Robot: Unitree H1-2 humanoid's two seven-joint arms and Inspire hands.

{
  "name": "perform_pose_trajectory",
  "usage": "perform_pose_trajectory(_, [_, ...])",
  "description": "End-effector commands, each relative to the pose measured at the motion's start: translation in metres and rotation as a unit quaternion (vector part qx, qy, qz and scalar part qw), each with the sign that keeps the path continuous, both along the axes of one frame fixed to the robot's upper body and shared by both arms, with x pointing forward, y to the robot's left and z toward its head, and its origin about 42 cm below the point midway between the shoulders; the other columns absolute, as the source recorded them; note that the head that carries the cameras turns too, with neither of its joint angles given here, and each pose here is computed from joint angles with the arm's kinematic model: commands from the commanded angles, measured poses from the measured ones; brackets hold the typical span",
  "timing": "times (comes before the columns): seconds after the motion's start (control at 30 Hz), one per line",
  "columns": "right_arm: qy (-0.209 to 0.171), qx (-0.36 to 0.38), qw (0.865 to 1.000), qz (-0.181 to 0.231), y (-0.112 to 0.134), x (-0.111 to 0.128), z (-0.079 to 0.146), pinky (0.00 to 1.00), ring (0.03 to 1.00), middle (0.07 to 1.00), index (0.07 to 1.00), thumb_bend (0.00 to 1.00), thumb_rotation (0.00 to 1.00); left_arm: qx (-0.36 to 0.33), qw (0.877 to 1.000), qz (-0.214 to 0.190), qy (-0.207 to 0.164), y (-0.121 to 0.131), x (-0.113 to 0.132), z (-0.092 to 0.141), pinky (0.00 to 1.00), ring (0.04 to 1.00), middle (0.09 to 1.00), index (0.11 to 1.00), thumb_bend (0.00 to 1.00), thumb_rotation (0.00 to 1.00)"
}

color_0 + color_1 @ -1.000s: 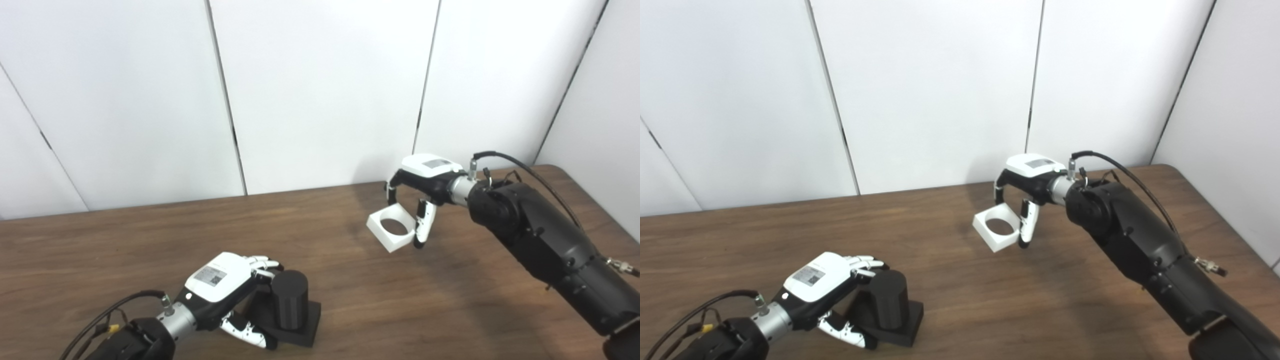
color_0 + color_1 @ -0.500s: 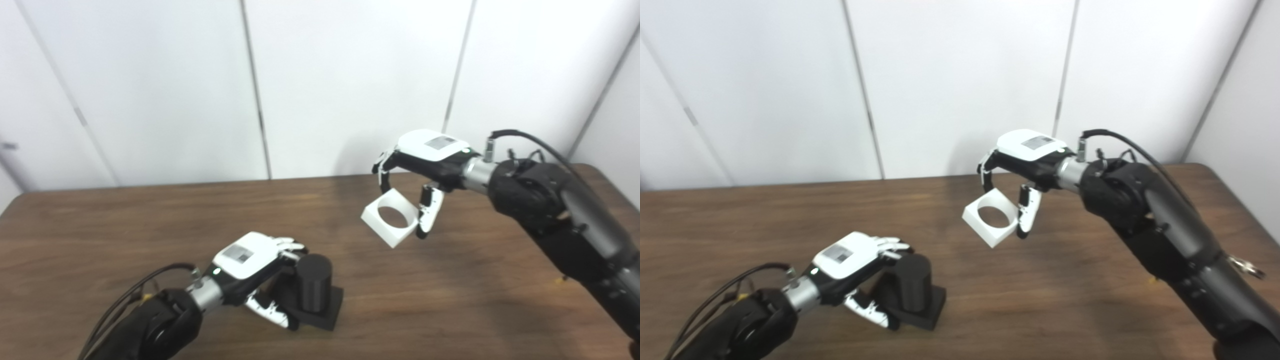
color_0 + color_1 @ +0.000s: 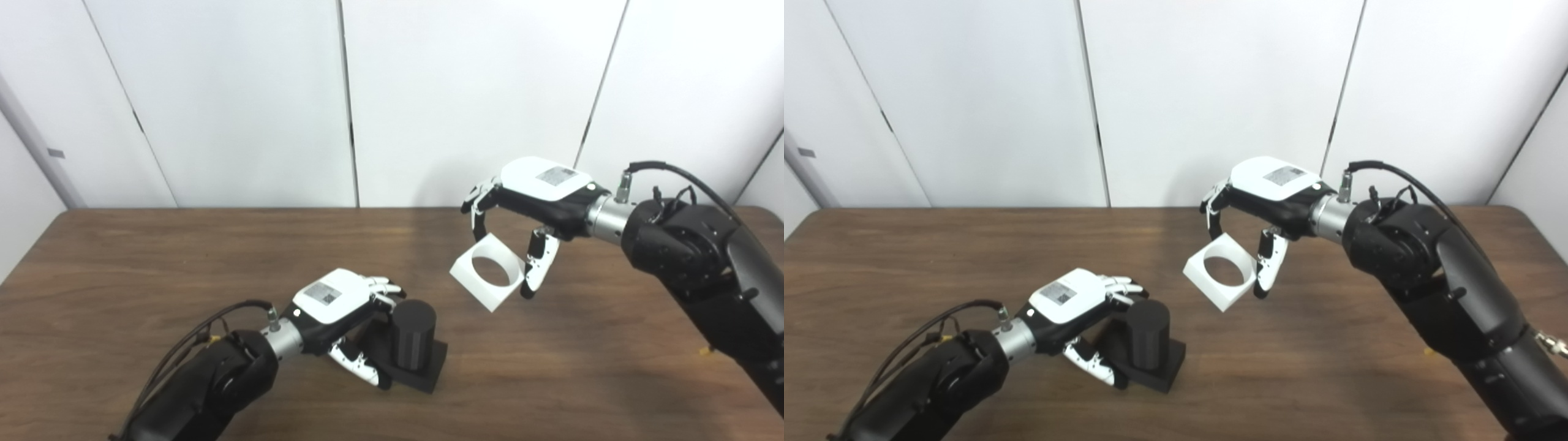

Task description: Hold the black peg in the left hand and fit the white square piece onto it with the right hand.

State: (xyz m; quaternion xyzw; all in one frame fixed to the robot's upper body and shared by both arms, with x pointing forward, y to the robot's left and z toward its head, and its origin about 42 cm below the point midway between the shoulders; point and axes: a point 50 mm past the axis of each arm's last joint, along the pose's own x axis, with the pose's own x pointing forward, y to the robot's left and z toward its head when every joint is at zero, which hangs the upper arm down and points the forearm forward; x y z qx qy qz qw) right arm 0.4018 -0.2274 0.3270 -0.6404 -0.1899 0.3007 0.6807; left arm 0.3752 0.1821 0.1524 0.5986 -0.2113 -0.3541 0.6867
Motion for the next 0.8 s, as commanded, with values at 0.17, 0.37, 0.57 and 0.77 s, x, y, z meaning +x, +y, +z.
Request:
perform_pose_trajectory(0.17, [-0.033,0.018,0.999,0.031,0.014,-0.005,0.021,0.77,0.868,0.799,0.48,0.52,0.14,0.073,0.997,-0.002,0.038,-0.004,-0.009,-0.027,0.84,0.91,0.886,0.493,0.52,0.08])
perform_pose_trajectory(0.37, [-0.021,0.032,0.998,0.04,0.024,-0.008,0.012,0.77,0.866,0.798,0.481,0.52,0.13,0.075,0.996,-0.002,0.038,-0.007,-0.009,-0.027,0.84,0.913,0.886,0.493,0.52,0.08])
perform_pose_trajectory(0.57, [-0.009,0.038,0.998,0.041,0.032,-0.007,-0.001,0.78,0.865,0.8,0.481,0.52,0.13,0.072,0.997,0.0,0.038,-0.01,-0.01,-0.026,0.85,0.914,0.886,0.493,0.52,0.08])
perform_pose_trajectory(0.77, [0.005,0.049,0.998,0.04,0.04,-0.008,-0.011,0.78,0.868,0.804,0.481,0.52,0.13,0.078,0.996,0.001,0.036,-0.011,-0.009,-0.026,0.85,0.912,0.886,0.493,0.52,0.08])
